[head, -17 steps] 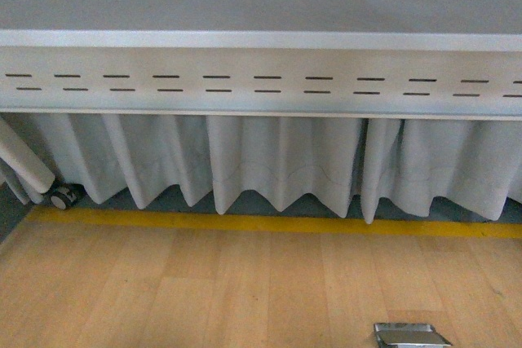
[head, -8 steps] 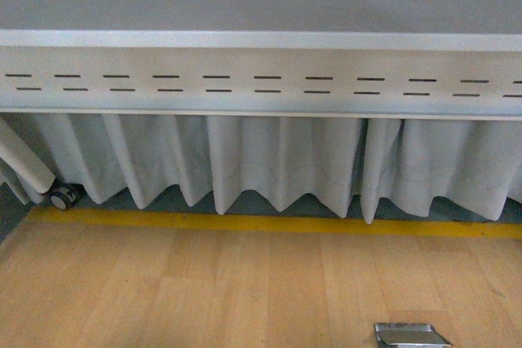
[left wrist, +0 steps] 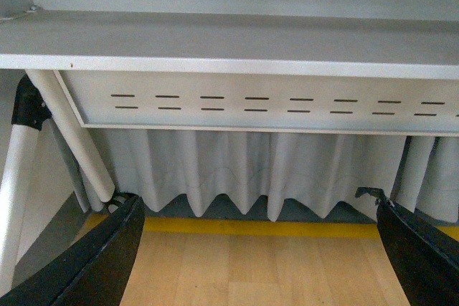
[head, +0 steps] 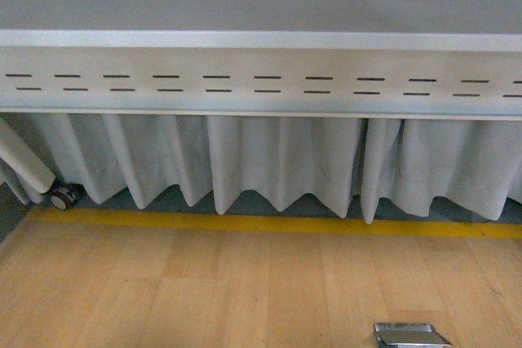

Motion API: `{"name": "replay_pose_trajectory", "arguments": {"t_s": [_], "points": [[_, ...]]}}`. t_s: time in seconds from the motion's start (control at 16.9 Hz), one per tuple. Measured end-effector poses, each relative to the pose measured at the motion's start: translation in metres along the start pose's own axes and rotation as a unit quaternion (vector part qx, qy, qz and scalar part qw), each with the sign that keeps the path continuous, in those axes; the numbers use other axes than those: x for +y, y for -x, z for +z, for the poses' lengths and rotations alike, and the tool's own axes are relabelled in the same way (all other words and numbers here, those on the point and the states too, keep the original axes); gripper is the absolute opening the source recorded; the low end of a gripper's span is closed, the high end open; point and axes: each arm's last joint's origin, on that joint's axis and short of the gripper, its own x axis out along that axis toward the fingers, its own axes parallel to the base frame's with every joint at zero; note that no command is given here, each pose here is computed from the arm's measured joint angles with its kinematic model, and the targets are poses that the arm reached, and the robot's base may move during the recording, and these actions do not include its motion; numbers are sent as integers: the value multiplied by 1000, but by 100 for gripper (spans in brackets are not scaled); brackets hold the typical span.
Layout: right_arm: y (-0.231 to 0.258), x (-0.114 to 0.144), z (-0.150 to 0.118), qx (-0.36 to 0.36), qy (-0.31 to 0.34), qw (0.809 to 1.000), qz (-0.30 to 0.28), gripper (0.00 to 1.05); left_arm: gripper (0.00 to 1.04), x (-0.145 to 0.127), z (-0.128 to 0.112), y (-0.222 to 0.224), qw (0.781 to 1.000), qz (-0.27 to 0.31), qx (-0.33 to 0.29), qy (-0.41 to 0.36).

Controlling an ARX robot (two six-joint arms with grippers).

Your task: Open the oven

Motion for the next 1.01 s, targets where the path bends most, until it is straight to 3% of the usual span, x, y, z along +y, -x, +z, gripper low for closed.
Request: {"name": "replay_pose_trajectory", "arguments": {"t_s": [1.01], "points": [[0, 0, 0, 0, 0, 1000, 0, 98, 98, 0, 0, 0, 1000, 0, 0, 0]]}}
